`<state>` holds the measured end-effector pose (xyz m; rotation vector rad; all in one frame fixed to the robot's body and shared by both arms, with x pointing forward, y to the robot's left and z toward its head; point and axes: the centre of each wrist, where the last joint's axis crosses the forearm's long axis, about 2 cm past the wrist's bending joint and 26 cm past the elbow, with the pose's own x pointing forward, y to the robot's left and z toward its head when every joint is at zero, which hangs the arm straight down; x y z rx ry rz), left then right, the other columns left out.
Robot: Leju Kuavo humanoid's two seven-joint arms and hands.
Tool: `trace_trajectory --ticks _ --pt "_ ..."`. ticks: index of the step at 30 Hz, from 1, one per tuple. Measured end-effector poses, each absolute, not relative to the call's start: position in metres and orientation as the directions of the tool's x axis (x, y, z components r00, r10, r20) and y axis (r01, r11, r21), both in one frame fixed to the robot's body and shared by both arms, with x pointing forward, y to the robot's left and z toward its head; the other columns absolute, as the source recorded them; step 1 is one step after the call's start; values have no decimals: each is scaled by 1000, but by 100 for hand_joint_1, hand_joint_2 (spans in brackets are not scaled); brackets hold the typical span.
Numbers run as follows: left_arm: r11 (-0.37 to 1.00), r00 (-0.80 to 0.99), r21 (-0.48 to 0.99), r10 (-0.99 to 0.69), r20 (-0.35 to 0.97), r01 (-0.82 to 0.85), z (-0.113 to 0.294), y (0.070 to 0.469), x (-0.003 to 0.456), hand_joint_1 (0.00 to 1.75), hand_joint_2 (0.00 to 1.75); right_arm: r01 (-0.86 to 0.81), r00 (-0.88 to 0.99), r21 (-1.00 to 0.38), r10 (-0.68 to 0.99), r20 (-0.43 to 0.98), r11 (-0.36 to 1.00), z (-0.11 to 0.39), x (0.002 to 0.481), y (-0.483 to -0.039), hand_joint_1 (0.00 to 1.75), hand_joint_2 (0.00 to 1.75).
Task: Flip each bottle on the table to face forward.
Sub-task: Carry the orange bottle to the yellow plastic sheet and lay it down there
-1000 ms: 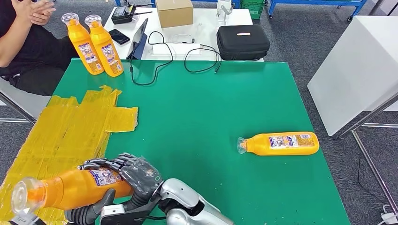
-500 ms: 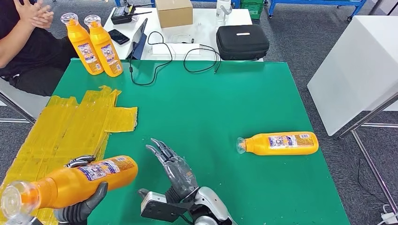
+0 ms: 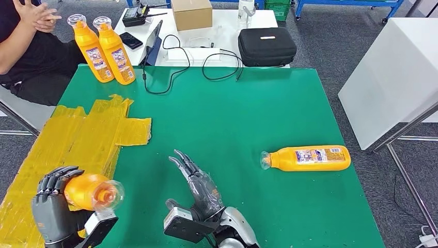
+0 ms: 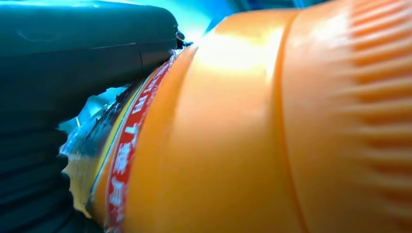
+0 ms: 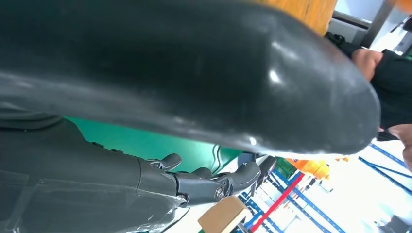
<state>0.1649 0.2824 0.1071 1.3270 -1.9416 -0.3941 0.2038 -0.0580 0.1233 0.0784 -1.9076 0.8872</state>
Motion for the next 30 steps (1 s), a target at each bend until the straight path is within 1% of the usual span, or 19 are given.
trace_trajectory --ticks 8,10,14,17,20,30 --pt "382 -164 663 -915 368 -644 94 291 167 175 175 -417 -504 -540 309 807 731 122 204 -59 0 0" --pt "344 -165 693 -935 314 -634 94 294 168 175 175 -416 -502 -538 307 808 733 122 204 -59 0 0" --pt "192 -135 779 -981 138 -596 93 308 170 175 175 -413 -500 -525 296 814 744 120 206 -61 0 0" --pt "120 -93 818 -992 82 -563 87 320 169 175 175 -413 -500 -522 293 815 746 116 206 -63 0 0" --pt "91 -68 842 -996 65 -532 80 326 167 175 175 -414 -502 -524 293 813 744 112 205 -65 0 0" --pt "70 -45 884 -997 55 -463 64 330 163 175 175 -425 -500 -531 298 813 734 107 204 -69 0 0"
